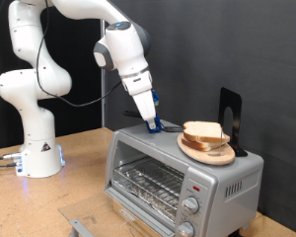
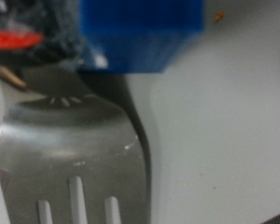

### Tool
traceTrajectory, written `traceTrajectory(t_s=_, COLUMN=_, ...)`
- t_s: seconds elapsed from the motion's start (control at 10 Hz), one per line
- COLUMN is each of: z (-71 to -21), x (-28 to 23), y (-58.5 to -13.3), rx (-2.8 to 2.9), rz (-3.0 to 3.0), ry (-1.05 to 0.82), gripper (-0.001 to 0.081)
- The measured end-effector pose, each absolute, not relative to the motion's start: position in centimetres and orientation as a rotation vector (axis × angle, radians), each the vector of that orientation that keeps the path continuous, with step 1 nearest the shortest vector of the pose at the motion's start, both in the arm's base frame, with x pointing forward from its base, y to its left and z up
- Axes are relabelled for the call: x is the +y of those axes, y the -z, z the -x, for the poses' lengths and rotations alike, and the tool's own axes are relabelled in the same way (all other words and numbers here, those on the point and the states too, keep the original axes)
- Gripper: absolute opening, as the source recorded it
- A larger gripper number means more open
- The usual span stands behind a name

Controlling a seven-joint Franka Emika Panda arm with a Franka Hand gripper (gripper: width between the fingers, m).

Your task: Make a piece of toast with the oven

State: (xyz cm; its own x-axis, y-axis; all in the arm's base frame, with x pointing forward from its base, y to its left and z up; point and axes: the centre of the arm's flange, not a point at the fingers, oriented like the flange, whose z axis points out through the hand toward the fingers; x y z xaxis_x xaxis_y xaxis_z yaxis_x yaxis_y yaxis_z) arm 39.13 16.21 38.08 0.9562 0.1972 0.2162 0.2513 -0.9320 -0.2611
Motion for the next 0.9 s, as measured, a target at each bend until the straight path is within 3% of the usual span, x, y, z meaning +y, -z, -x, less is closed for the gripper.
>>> traceTrajectory(t_s=0.9, z=-39.24, x=16.71, y=-37.70, rx=-0.330, rz=2.806, ry=0.281, gripper=0.0809)
